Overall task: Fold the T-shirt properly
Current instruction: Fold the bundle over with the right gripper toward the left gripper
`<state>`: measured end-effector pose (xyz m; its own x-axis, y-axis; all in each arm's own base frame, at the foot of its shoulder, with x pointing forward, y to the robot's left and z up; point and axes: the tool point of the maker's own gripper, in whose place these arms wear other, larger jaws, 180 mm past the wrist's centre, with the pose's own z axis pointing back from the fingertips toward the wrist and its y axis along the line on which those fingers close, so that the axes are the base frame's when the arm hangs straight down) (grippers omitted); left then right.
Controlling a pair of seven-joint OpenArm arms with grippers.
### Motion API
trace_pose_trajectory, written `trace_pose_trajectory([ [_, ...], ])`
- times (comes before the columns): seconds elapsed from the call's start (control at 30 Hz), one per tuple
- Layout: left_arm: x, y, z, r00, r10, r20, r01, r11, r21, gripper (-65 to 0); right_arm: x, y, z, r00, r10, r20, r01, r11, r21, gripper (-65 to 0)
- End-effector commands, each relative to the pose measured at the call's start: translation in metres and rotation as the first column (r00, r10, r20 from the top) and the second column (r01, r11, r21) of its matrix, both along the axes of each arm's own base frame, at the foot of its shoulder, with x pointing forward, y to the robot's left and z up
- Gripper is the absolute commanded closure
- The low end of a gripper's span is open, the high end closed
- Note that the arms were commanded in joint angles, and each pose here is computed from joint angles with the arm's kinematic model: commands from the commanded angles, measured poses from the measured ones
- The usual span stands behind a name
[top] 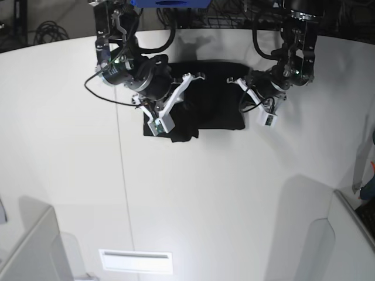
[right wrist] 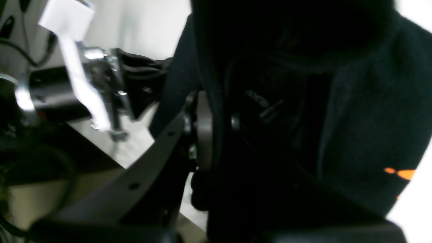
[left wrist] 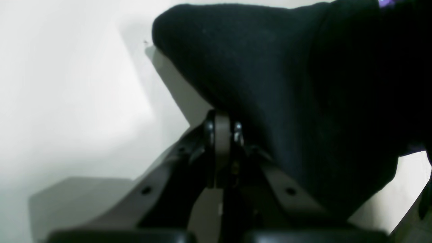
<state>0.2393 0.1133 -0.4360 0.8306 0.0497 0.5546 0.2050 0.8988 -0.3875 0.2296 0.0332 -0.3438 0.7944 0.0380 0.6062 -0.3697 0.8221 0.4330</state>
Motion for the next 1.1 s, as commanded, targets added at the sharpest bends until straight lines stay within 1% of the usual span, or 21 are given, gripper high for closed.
trace_pose_trajectory([
  [0.0, -0.003, -0.002, -0.003, 1.000, -0.007, -0.021, 0.007, 1.000, 0.016, 0.0, 0.009, -0.001, 0.009, 0.999, -0.018, 0.036, 0.017, 1.000, 0.021, 0.0],
  [0.1, 0.003, -0.012, 0.000, 1.000, -0.012, -0.009, 0.012, 1.000, -0.004, 0.0, 0.012, -0.013, 0.007, 0.999, -0.042, 0.031, 0.041, 0.999, 0.005, 0.0],
  [0.2, 0.001, -0.032, -0.005, 0.998, -0.062, -0.024, 0.062, 0.998, -0.021, 0.0, 0.017, -0.024, 0.006, 0.997, -0.074, 0.033, 0.074, 0.997, -0.004, 0.0],
  [0.27, 0.000, -0.038, -0.010, 0.996, -0.081, -0.042, 0.080, 0.996, -0.026, 0.0, 0.018, -0.026, 0.005, 0.996, -0.082, 0.032, 0.083, 0.997, -0.007, 0.0],
  [0.37, 0.004, -0.041, -0.008, 0.996, -0.082, -0.033, 0.081, 0.996, -0.032, 0.0, 0.017, -0.028, 0.004, 0.996, -0.075, 0.037, 0.076, 0.997, -0.016, 0.0],
  [0.5, 0.011, -0.040, 0.006, 0.996, -0.090, 0.011, 0.091, 0.995, -0.027, 0.0, 0.017, -0.027, 0.004, 0.996, -0.076, 0.037, 0.076, 0.997, -0.011, 0.0],
  [0.63, 0.019, -0.022, 0.013, 0.999, -0.032, 0.036, 0.033, 0.999, -0.020, 0.0, 0.015, -0.023, 0.005, 0.997, -0.068, 0.031, 0.069, 0.998, -0.007, 0.0],
  [0.73, 0.017, -0.009, 0.019, 0.999, 0.000, 0.052, 0.000, 1.000, -0.011, 0.0, 0.009, -0.004, 0.008, 0.999, -0.014, 0.039, 0.013, 1.000, 0.012, 0.0],
  [0.83, 0.016, 0.008, 0.024, 0.998, 0.013, 0.065, -0.014, 1.000, 0.022, 0.0, 0.005, 0.008, 0.011, 0.999, 0.019, 0.043, -0.020, 1.000, 0.022, 0.0],
  [0.9, 0.016, 0.014, 0.025, 0.998, 0.012, 0.068, -0.014, 0.999, 0.036, 0.0, 0.008, 0.014, 0.015, 0.999, 0.007, 0.044, -0.009, 0.999, 0.037, 0.0],
  [0.97, 0.008, 0.024, 0.020, 0.999, 0.004, 0.049, -0.007, 0.998, 0.063, 0.0, 0.008, 0.015, 0.008, 1.000, -0.006, 0.012, 0.006, 0.999, 0.036, 0.0],
  [1.07, -0.003, 0.031, 0.018, 0.999, -0.011, 0.034, 0.008, 0.996, 0.089, 0.0, 0.009, 0.017, 0.001, 1.000, -0.009, -0.011, 0.010, 0.999, 0.036, 0.0],
])
